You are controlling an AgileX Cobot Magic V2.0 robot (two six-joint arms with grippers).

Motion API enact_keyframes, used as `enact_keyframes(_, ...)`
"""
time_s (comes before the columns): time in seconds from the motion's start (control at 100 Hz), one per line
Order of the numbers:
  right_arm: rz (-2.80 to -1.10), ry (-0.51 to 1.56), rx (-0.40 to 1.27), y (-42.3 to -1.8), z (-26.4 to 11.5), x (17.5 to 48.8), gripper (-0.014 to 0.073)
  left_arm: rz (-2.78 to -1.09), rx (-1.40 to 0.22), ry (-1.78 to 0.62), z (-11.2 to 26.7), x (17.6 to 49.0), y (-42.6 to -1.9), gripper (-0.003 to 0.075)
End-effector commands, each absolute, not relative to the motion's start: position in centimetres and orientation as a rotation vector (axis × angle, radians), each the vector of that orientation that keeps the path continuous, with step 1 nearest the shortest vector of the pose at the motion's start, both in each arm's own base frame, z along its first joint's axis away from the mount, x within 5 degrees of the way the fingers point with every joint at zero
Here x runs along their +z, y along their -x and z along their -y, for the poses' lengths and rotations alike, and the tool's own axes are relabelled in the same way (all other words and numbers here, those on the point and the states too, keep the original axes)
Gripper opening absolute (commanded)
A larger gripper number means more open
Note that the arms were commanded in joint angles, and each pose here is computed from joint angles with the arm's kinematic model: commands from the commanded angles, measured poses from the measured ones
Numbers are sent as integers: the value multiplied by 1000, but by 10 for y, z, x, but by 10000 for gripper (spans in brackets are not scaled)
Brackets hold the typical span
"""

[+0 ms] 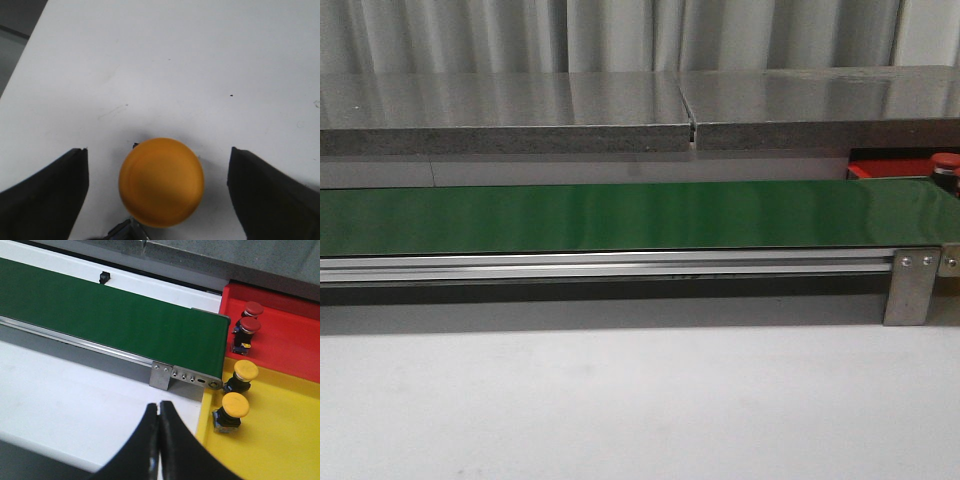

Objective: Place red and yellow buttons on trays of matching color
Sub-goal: 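Grasp a yellow push button from the pile with the left gripper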

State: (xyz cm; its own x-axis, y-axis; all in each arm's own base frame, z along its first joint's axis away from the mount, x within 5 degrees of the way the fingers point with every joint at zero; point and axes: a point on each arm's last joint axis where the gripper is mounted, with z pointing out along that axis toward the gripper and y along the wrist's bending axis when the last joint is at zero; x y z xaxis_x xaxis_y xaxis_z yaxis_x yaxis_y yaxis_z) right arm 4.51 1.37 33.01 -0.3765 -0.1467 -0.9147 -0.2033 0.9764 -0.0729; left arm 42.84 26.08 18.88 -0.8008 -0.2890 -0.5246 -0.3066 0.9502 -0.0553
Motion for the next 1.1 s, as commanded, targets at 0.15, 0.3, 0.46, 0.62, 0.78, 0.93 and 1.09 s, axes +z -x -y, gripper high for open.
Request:
enact_keyframes(0.15,-1884,240,47,-48,-13,342,-68,-2418,88,413,-261,232,-431,276)
enact_keyframes(0.3,-1884,240,47,-48,-13,342,-68,-2408,90,411,-262,235,-431,190)
enact_keyframes(0.46,-1884,240,47,-48,-13,342,-68,-2383,88,383,-253,258,-428,189)
enact_keyframes(0.62,-1884,240,47,-48,-13,342,-68,-2305,97,348,-237,298,-420,189)
enact_keyframes(0.78,-1884,240,47,-48,-13,342,-68,-2218,43,330,-213,334,-403,189)
enact_keyframes(0.93,-1884,240,47,-48,-13,342,-68,-2213,28,271,-185,353,-382,189)
enact_keyframes(1.09,-1884,240,47,-48,-13,342,-68,-2183,24,242,-153,362,-359,189)
